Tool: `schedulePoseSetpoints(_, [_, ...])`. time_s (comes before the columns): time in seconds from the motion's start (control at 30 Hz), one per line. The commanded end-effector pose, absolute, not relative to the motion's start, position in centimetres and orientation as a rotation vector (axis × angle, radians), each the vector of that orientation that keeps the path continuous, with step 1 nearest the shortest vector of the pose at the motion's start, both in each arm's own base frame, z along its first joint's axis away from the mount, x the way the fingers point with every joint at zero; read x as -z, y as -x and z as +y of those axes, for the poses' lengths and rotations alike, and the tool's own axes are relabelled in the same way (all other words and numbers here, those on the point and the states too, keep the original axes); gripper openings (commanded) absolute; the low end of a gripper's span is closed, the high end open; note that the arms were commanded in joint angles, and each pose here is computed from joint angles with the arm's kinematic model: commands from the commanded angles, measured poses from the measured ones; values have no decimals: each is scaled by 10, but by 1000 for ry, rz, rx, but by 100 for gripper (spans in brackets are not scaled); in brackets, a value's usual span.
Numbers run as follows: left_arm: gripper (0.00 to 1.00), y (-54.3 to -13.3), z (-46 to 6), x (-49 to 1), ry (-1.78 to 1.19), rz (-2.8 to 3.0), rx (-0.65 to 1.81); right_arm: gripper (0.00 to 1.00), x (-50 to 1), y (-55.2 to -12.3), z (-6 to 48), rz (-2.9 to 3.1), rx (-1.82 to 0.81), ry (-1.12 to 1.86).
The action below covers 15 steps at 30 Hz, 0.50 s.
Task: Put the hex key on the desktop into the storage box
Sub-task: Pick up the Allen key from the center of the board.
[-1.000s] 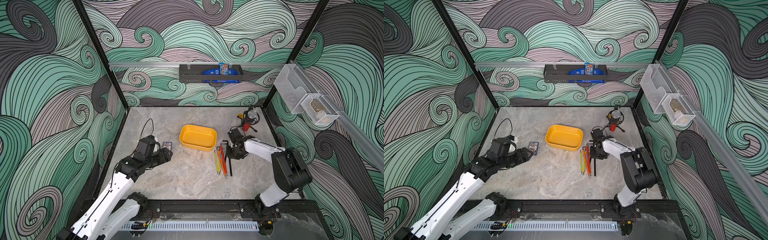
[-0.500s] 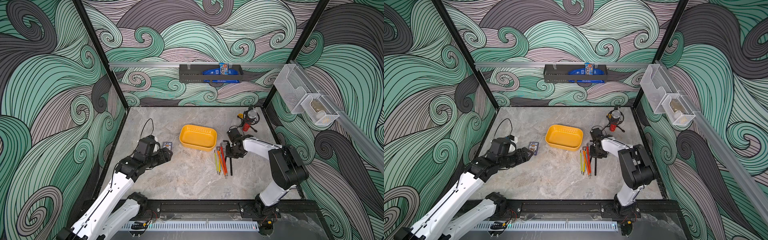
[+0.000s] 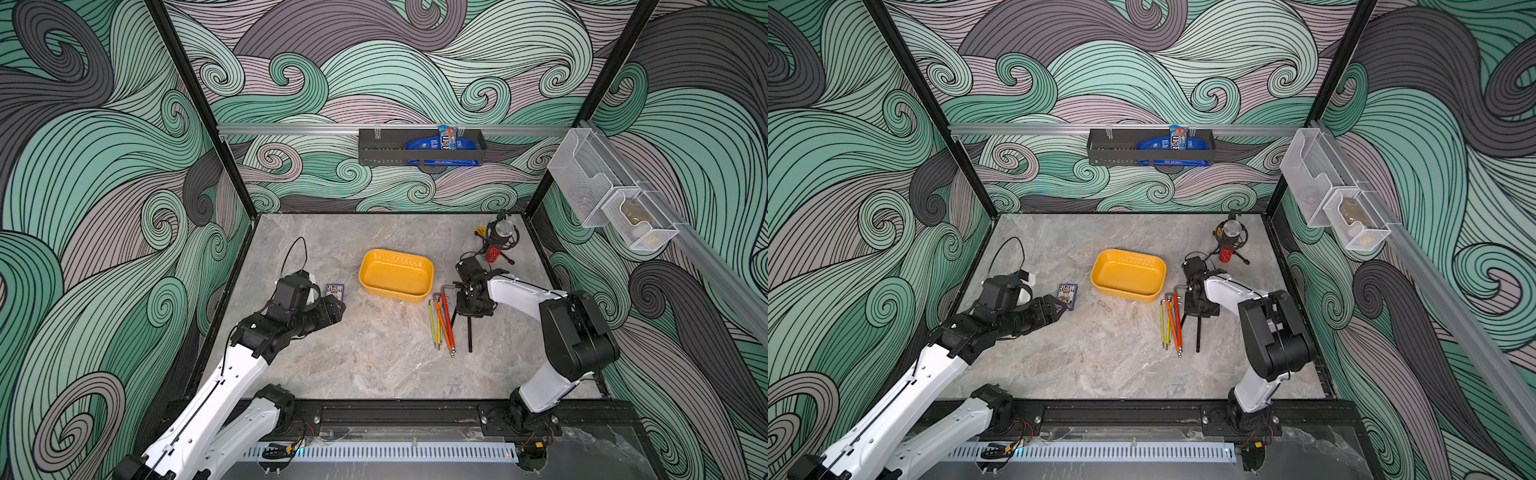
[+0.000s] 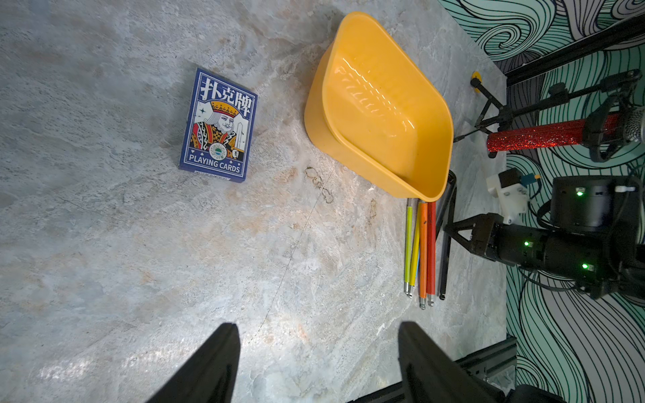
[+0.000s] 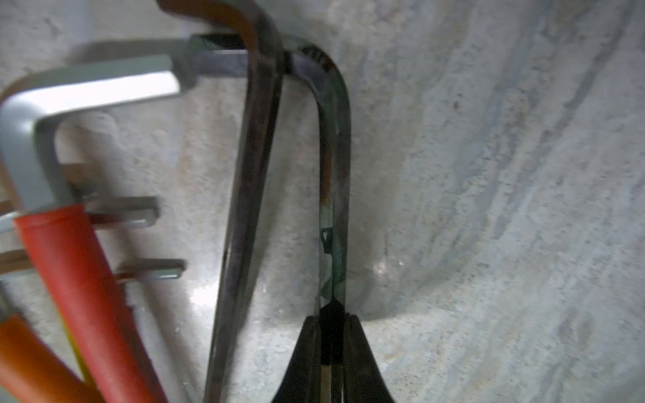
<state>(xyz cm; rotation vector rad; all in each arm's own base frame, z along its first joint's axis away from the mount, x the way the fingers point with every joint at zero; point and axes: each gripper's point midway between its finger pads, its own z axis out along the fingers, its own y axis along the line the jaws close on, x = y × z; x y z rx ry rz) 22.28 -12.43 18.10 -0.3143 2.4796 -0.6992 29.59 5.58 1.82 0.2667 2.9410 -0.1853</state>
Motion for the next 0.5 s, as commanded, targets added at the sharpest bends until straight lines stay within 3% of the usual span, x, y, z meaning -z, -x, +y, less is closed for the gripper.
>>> schedulePoseSetpoints(0.0, [74,-224,-127,-187,291,2453,715,0,-45,-306,37,2853,281,-356])
schedulePoseSetpoints(0.27, [74,-224,-126,-190,290,2447,718,0,-68,-323,19,2797,384,-402])
schedulePoseSetpoints(0.47, [74,-223,-125,-192,287,2441,714,0,-101,-346,35,2708,292,-330])
